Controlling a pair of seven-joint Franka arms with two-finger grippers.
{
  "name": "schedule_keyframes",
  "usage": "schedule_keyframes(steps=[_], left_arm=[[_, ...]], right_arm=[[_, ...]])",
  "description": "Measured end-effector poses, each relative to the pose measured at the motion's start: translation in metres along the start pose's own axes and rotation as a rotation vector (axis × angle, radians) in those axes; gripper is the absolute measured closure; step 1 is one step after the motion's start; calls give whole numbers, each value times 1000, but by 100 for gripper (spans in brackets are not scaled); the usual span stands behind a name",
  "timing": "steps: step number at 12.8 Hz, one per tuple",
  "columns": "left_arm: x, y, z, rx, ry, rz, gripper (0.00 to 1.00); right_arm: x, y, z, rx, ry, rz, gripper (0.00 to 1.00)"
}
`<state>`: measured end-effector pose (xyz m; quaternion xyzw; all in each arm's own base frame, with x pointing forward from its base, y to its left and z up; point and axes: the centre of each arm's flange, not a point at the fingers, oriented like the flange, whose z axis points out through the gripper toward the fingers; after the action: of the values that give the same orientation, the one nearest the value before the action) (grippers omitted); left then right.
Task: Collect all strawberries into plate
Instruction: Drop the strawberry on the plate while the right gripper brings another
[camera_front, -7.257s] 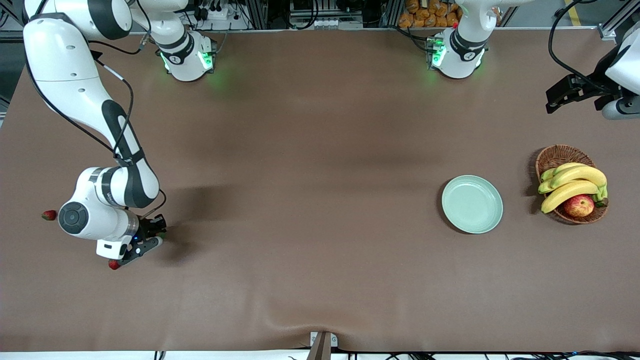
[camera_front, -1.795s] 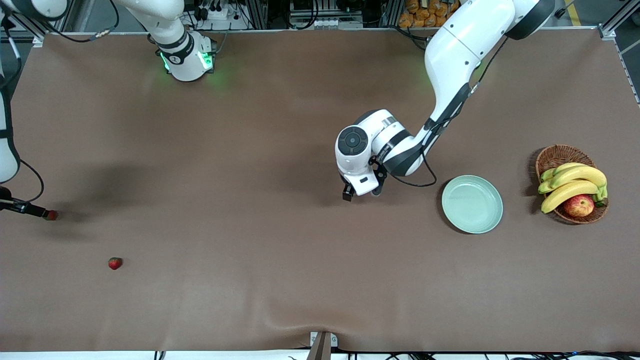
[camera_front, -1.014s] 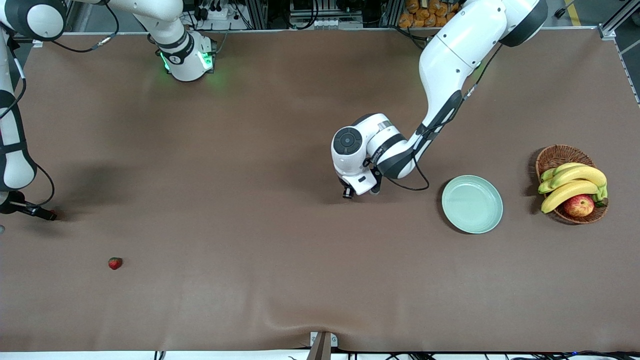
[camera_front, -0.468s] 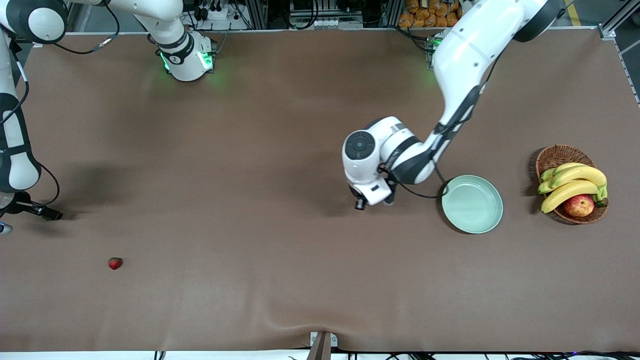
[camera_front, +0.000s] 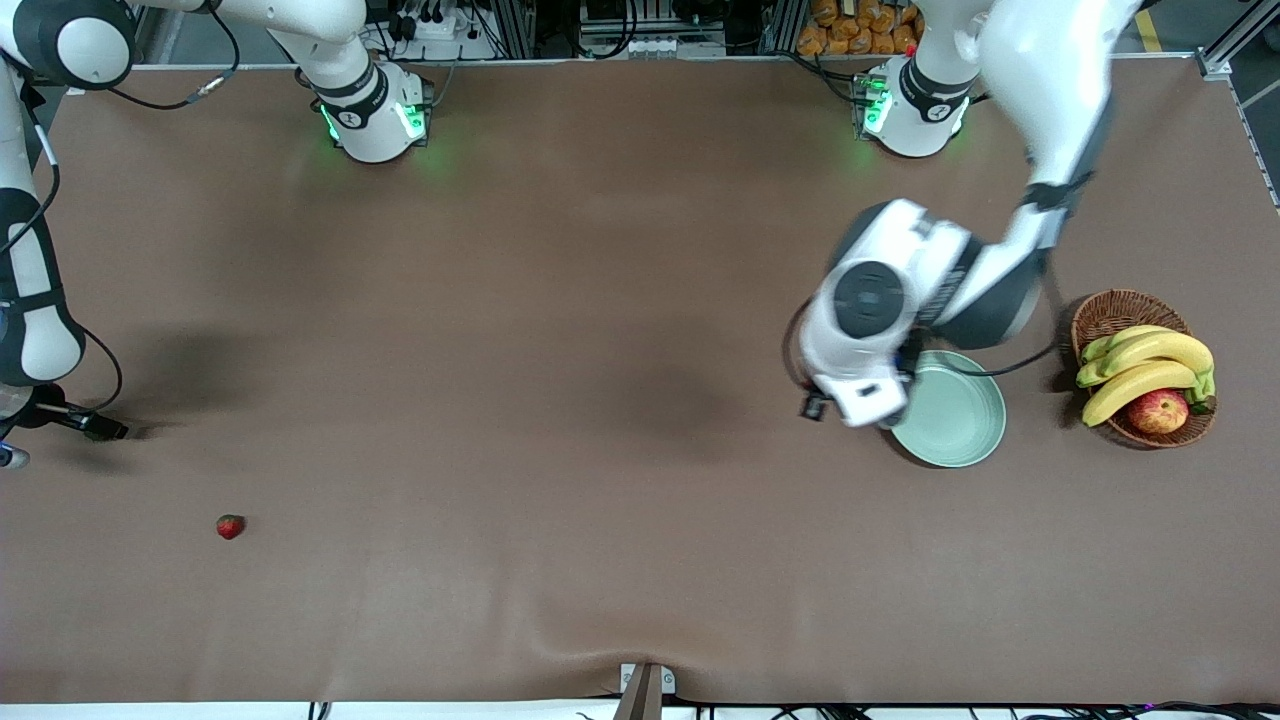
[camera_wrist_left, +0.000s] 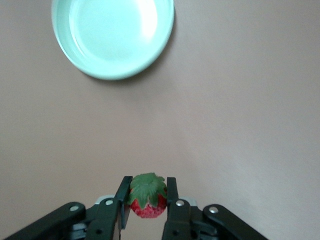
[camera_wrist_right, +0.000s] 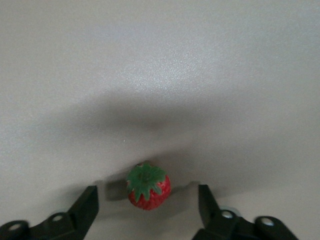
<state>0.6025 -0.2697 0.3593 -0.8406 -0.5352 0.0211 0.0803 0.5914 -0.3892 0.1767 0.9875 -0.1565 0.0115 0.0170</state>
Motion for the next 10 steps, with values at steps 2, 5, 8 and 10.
schedule_keyframes(steps=[2, 5, 8, 10], left_arm=[[55, -14, 5, 67, -20, 91, 69], [141, -40, 42, 136, -79, 234, 69], [201, -65, 76, 131, -127, 297, 69], [211, -73, 106, 83, -132, 321, 69]], right_arm=[[0, 0, 0, 0, 1, -54, 40], [1, 0, -1, 0, 4, -89, 68], [4, -3, -5, 3, 10, -105, 68], [12, -19, -23, 32, -18, -128, 69]])
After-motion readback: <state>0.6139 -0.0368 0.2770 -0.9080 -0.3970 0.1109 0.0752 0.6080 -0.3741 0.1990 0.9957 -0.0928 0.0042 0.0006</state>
